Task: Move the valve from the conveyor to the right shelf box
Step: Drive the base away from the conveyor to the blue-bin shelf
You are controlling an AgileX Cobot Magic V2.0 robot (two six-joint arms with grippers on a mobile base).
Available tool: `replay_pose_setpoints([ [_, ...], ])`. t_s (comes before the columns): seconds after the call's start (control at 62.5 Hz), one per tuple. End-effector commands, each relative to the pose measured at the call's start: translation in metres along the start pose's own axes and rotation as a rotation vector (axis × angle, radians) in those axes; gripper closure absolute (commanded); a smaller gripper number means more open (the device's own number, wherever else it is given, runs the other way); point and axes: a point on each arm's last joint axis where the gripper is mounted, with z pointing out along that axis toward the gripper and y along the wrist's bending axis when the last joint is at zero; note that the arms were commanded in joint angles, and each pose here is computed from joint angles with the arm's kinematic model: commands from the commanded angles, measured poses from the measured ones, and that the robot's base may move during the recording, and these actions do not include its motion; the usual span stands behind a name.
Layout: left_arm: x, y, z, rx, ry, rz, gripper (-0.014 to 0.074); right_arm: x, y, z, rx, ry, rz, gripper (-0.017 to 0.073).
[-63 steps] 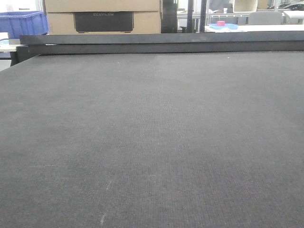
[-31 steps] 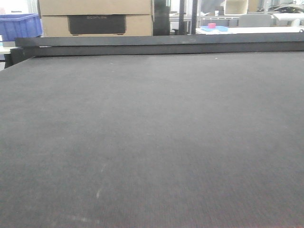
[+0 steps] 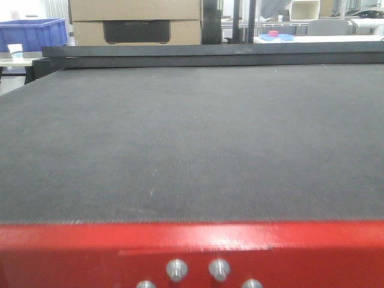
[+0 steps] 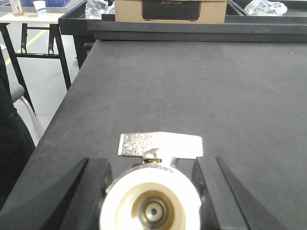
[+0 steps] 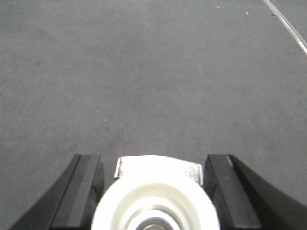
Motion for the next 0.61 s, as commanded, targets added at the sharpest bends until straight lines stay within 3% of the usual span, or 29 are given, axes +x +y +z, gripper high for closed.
replay_pose_setpoints([
  [0.0, -0.0066, -0.0001, -0.0038, 0.001, -0.069, -0.005, 0.0704, -0.0096, -0.0012, -0.0037, 0.015, -0.094, -0.012, 0.0721],
  [0.592, -0.0067, -0.0001, -0.0050, 0.001, -0.076, -0.005, 0.0704, -0.0106, -0.0013, -0.0038, 0.017, -0.105, -0.012, 0.0721],
])
